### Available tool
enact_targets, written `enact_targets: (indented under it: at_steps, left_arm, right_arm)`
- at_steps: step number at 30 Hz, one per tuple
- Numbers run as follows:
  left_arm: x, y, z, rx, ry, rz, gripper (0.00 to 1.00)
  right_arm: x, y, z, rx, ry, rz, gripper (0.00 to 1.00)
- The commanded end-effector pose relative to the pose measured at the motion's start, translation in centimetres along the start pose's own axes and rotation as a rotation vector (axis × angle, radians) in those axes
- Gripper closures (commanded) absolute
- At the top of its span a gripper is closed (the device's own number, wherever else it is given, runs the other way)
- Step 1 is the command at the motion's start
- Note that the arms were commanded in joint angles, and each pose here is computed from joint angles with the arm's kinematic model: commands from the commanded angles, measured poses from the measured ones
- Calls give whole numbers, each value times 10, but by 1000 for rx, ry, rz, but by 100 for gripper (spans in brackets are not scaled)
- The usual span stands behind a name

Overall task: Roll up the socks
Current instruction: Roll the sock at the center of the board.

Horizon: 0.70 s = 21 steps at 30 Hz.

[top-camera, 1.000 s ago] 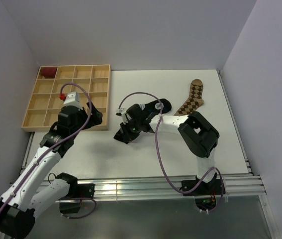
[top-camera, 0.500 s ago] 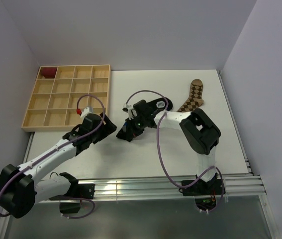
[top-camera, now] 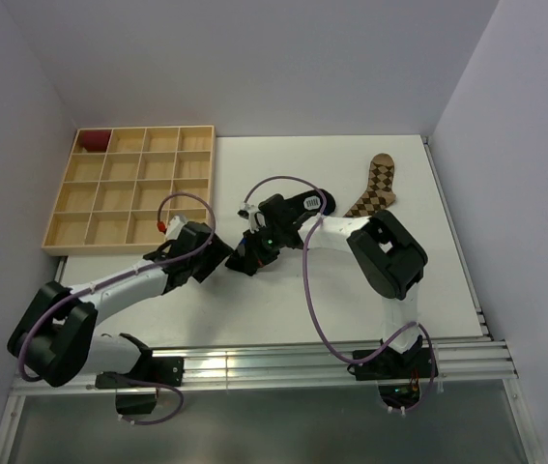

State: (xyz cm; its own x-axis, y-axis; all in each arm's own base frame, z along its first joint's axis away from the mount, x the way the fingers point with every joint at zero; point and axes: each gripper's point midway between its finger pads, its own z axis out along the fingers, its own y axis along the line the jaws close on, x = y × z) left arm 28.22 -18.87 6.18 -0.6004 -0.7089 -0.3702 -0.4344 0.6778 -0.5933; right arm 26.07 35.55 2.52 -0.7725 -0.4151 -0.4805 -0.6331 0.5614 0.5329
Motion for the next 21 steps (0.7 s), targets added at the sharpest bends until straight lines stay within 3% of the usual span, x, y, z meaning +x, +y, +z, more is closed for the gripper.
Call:
enact_targets:
  at_steps: [1,21]
  left_arm:
    - [2,-13,5,1,-13,-38,23]
    - [12,17,31,-144,-40,-68,46]
  right_arm:
    - [5,-6,6,12,14,11,100]
    - [5,-4,5,-4,-5,-19,100]
